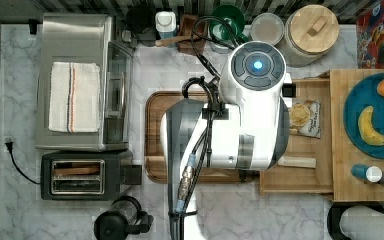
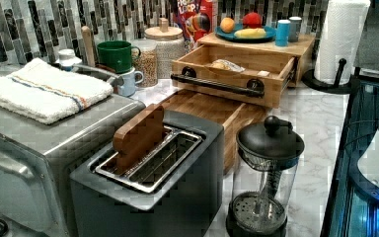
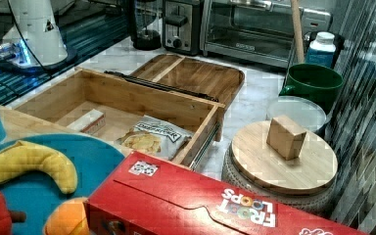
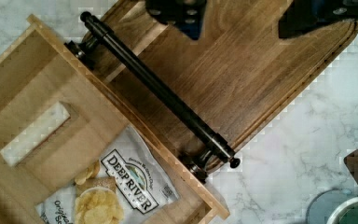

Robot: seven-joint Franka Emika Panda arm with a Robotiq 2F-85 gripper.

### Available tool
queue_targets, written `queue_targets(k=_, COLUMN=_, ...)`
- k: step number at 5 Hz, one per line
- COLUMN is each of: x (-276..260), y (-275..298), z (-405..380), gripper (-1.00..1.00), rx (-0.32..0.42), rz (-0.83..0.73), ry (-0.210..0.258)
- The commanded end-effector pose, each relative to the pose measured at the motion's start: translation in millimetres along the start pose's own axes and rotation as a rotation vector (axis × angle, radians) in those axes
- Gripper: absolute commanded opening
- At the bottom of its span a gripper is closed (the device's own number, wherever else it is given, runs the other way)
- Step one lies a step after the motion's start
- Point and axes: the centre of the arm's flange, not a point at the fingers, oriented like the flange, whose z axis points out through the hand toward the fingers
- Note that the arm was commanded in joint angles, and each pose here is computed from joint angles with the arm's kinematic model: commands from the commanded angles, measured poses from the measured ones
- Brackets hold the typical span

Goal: Close the drawer.

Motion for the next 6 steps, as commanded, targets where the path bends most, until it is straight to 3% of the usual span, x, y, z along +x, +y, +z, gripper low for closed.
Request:
queue_targets(k=1, x=3, y=3, z=1, gripper=-1.00, rx=0.000, rz=-0.006, ry=0.000)
queue_targets(k=2, x=-2, y=4, z=-2, gripper=1.00, rx=0.050, rz=-0.098, ry=0.034)
queue_targets(k=3, x=4, y=-16, z=-7, gripper=1.00, rx=-0.108, rz=-0.259, ry=-0.036)
queue_targets(k=4, x=-14, y=-37, z=14, gripper=1.00, rx=-0.096, rz=-0.461, ry=-0.032)
queue_targets(k=5, x=-26, y=-40, z=30, gripper=1.00, rx=-0.033, rz=-0.548, ry=-0.061)
queue_targets(k=6, x=-37, y=-47, z=33, gripper=1.00, rx=-0.018, rz=-0.660, ry=-0.111)
